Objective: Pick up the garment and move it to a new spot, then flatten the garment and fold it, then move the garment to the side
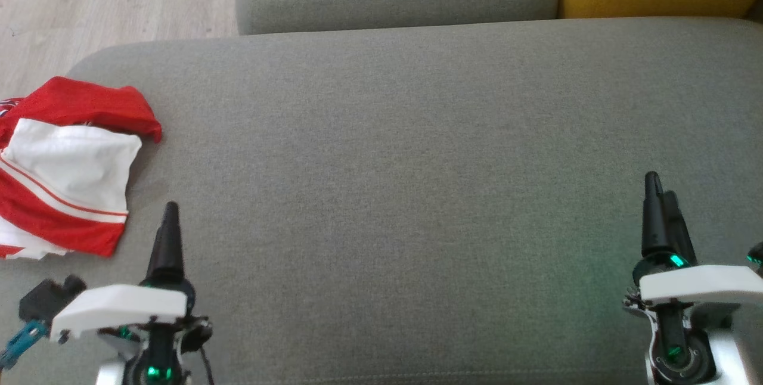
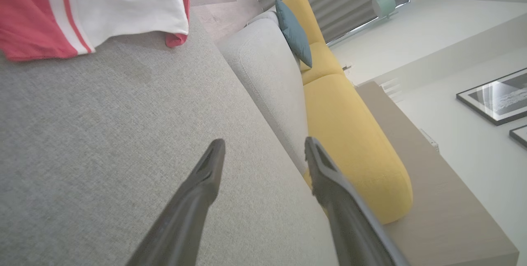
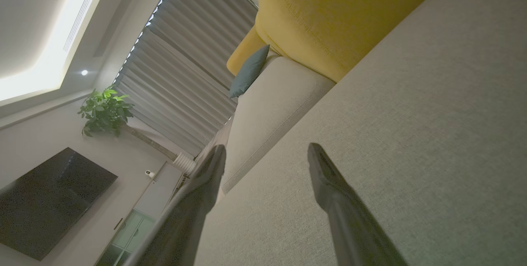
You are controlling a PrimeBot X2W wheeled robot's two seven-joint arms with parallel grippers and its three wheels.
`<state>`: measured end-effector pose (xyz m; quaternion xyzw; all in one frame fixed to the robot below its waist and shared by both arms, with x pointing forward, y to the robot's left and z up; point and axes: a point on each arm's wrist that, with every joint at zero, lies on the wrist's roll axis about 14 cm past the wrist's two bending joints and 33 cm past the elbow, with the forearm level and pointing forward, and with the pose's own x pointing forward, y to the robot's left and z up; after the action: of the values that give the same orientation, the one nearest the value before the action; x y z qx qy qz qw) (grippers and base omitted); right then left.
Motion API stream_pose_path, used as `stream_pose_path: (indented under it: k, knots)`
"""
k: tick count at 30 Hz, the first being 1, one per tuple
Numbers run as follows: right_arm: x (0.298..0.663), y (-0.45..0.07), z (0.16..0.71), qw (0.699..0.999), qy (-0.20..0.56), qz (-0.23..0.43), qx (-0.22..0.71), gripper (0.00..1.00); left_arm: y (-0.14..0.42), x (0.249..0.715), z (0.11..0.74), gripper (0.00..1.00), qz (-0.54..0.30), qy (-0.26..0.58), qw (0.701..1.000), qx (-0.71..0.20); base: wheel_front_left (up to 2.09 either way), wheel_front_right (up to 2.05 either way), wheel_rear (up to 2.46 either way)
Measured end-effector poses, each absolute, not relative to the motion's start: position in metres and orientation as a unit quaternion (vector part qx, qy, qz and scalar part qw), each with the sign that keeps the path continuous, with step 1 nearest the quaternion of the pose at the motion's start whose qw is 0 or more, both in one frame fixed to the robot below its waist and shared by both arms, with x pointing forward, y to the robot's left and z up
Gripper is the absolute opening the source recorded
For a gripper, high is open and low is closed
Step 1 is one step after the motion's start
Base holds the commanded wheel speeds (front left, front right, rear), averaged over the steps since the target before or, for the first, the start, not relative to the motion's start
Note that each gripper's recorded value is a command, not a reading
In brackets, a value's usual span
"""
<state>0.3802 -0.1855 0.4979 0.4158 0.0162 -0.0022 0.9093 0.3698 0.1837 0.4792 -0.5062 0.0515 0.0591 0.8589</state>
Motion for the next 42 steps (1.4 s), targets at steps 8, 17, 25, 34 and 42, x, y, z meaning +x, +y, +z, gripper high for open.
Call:
stream_pose_path:
  k: [8, 17, 25, 34, 42]
  knots:
    - [0.383, -0.176, 0.512, 0.938, -0.001, 0.021, 0.347, 1.0, 0.17, 0.373, 0.49, 1.0, 0.047, 0.049, 0.898, -0.434, 0.0, 0.0, 0.0]
    - [0.383, -0.167, 0.519, 0.958, -0.012, 0.038, 0.283, 1.0, 0.158, 0.376, 0.496, 1.0, 0.029, 0.049, 0.936, -0.346, 0.0, 0.0, 0.0]
    - [0.383, -0.162, 0.522, 0.972, -0.019, 0.048, 0.229, 1.0, 0.148, 0.373, 0.493, 1.0, 0.018, 0.059, 0.967, -0.248, 0.0, 0.0, 0.0]
    - [0.383, -0.155, 0.532, 0.985, -0.04, 0.062, 0.157, 1.0, 0.139, 0.375, 0.505, 1.0, 0.009, 0.038, 0.989, -0.144, 0.0, 0.0, 0.0]
    - [0.382, -0.148, 0.541, 0.991, -0.059, 0.076, 0.097, 1.0, 0.13, 0.373, 0.516, 1.0, 0.004, 0.006, 0.998, -0.06, 0.0, 0.0, 0.0]
